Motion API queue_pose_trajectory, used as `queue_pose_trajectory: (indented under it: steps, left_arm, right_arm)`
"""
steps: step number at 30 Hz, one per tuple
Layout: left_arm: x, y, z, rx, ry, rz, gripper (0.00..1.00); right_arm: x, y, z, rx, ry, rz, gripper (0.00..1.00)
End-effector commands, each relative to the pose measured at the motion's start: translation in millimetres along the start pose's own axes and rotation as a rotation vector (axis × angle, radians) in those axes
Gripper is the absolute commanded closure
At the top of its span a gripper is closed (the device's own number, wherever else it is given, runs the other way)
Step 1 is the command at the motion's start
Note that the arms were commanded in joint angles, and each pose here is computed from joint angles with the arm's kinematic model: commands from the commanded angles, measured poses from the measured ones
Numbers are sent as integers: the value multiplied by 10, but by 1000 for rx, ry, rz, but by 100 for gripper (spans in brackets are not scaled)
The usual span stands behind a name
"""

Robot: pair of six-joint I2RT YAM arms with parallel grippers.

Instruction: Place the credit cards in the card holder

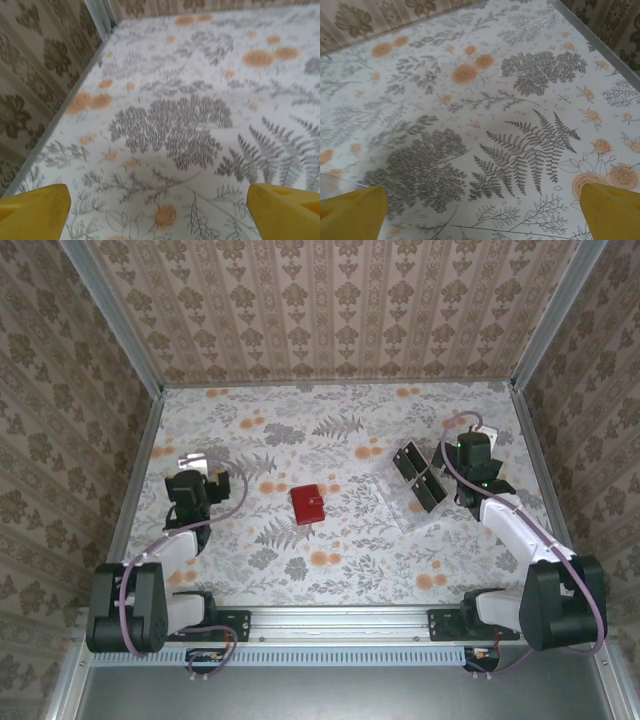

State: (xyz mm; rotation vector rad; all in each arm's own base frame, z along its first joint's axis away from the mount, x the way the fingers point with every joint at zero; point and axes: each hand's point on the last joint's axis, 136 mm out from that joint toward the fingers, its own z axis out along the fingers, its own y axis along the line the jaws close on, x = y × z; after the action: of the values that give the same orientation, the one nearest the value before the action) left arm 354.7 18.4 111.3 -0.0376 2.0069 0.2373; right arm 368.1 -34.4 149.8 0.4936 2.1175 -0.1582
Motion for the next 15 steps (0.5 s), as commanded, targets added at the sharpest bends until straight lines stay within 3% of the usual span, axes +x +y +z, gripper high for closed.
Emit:
queue_pose_trajectory:
  steps: [1, 8, 15]
  left_arm:
    - [-145, 28, 53, -24, -87, 2, 0]
    - [-165, 43, 134, -46, -65, -2, 0]
    - [-198, -8, 194, 34, -113, -37, 0]
  right_arm:
    - [25, -116, 114, 62, -62, -33, 0]
    - [291, -266, 341, 146, -23, -98, 0]
    - [105, -122, 341, 51, -171, -118, 0]
